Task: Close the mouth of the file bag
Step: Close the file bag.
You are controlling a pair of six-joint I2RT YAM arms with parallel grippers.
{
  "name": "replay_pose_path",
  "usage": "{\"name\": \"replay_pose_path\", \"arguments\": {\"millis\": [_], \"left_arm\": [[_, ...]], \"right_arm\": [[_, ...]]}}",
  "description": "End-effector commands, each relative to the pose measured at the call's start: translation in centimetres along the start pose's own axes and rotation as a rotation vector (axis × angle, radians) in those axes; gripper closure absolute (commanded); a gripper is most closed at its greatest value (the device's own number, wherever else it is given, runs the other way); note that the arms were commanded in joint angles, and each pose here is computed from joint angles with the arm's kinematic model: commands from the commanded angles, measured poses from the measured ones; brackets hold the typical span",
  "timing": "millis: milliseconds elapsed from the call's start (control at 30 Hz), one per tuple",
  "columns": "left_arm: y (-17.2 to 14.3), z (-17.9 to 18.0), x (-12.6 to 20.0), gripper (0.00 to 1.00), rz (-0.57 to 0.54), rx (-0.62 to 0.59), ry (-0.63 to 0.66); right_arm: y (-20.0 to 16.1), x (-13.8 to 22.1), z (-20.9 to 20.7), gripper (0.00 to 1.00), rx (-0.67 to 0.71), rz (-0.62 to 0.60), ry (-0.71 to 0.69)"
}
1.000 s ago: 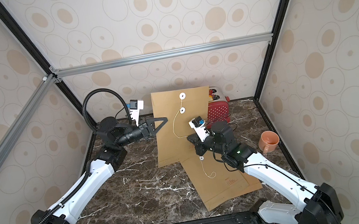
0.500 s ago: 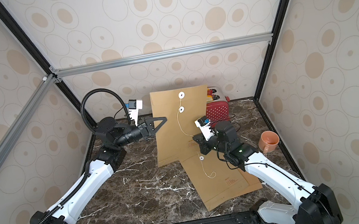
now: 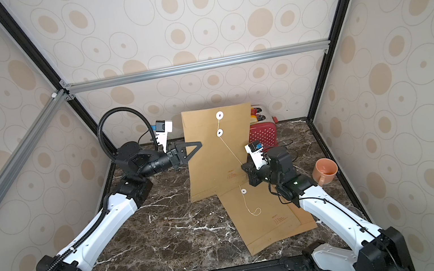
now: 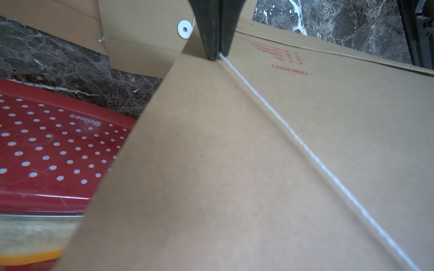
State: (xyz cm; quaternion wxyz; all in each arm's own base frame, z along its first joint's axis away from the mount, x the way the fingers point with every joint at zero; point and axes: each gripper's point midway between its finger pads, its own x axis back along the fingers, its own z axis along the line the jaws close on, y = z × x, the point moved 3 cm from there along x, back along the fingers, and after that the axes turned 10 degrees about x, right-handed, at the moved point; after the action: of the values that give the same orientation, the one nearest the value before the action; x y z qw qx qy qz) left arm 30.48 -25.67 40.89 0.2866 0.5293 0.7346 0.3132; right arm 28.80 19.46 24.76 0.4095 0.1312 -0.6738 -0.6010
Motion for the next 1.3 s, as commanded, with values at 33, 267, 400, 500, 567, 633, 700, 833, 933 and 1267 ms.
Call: {"name": "replay_pose_path", "arguments": {"millis": [33,267,400,500,567,633,700,833,933,1267], "left_arm": [[1.6,-2.1,0.4,1.0,-0.036,-0.058,-0.046],[0.8,-1.8,0.0,1.0,0.008,-0.076,-0.009],[0.5,-1.9,0.1,1.0,0.018,-0.099,0.014],[0.3,-1.9,0.1,1.0,0.02,-0.099,0.021],[0.7,-1.9,0.3,1.0,-0.017,-0.081,-0.004],[1.1,-2.1,0.3,1.0,-0.027,-0.081,-0.026],[1.0,-2.1,0.2,1.0,-0.018,-0.08,-0.033],[1.0,-2.1,0.4,1.0,-0.016,-0.089,-0.02],[1.0,-2.3,0.5,1.0,-0.012,-0.098,-0.015],[0.8,-2.0,0.4,1.0,0.001,-0.101,-0.001]], "right_arm": [[0.6,0.6,0.2,1.0,0.001,-0.031,0.011],[5.3,3.5,0.1,1.0,0.048,-0.102,-0.008],[7.7,4.9,-1.2,1.0,0.048,-0.124,-0.018],[8.9,5.8,-2.6,1.0,0.055,-0.108,-0.046],[9.5,6.2,-3.7,1.0,0.046,-0.094,-0.066],[10.1,6.7,-4.8,1.0,0.037,-0.091,-0.087],[10.7,7.3,-6.0,1.0,0.026,-0.097,-0.111],[12.0,7.6,-7.5,1.0,0.02,-0.091,-0.127],[12.6,7.4,-7.5,1.0,0.023,-0.089,-0.111],[14.5,8.5,-8.6,1.0,0.071,-0.112,-0.184]]}}
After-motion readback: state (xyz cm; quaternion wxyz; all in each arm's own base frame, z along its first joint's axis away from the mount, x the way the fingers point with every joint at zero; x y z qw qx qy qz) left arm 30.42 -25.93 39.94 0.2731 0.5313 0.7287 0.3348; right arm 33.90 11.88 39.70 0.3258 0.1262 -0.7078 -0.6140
